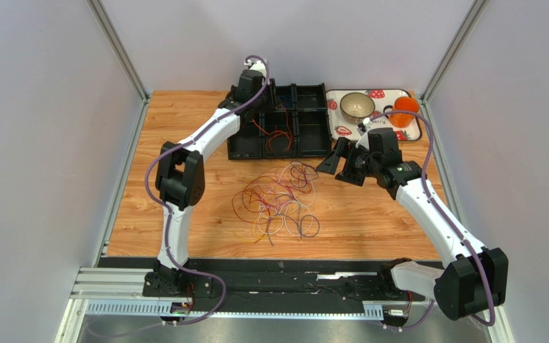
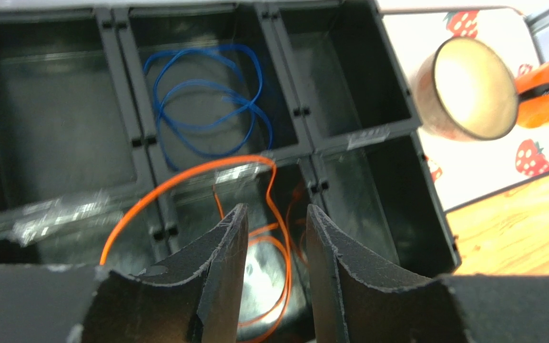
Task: Untangle the cables
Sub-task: Place the cable in the bin.
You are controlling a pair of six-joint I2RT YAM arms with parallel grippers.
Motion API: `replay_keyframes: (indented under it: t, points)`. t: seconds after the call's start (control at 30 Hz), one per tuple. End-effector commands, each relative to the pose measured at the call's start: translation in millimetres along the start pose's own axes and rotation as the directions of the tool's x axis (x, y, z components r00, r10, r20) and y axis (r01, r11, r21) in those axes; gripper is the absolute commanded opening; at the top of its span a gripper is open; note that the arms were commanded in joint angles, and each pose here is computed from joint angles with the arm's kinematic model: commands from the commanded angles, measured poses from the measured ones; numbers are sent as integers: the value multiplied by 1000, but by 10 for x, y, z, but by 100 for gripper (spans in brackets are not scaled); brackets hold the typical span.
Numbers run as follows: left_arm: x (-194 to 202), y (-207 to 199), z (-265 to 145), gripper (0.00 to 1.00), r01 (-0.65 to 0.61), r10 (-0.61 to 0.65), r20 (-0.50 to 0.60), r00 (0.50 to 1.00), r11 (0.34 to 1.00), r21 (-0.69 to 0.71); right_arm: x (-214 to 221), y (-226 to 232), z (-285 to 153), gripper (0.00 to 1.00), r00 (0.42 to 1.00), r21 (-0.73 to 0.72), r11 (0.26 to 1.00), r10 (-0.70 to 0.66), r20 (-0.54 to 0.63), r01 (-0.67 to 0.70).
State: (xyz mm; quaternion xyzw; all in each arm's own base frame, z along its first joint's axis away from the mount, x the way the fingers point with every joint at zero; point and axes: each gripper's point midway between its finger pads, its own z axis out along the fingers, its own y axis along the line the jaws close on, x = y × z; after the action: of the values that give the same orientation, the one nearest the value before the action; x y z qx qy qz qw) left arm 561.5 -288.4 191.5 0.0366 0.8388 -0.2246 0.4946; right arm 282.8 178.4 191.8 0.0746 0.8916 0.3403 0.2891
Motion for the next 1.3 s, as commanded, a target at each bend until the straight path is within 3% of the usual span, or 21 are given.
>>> replay_keyframes:
  t: [0.0,0.2,0.37,0.5,0.6,0.8,1.03,1.27]
  points:
    - [-630,-216,-669,45,-29,27,103,994,999,14,-280,272,-31,83,997,-61,998,-15,72,19]
    - [-468,-113,-1300,45,-15,17,38,999,999,-43,-455,670,115,82,995,-128,989,-60,82,70]
    - [-387,139,-2288,47,-37,42,21,999,983,-178,-622,866,451,82,997,-124,990,-68,41,72]
    - [119,435,-2863,49,-65,50,-65,997,962,-265,-787,1065,695,81,995,-128,988,-82,54,88]
    - [406,605,-3318,49,-15,-11,-78,997,943,-333,-856,1175,958,81,992,-103,988,-115,45,119]
    - [729,691,-4098,49,4,-35,-86,996,942,-336,-1097,1346,1438,81,988,-60,988,-138,75,143]
    - [903,978,-4307,46,-16,-13,-62,998,896,-443,-1264,1428,2043,77,988,-65,992,-102,113,110]
    - [970,939,-4205,46,-39,13,-67,998,918,-395,-1461,1401,2419,76,955,-10,989,-139,261,146]
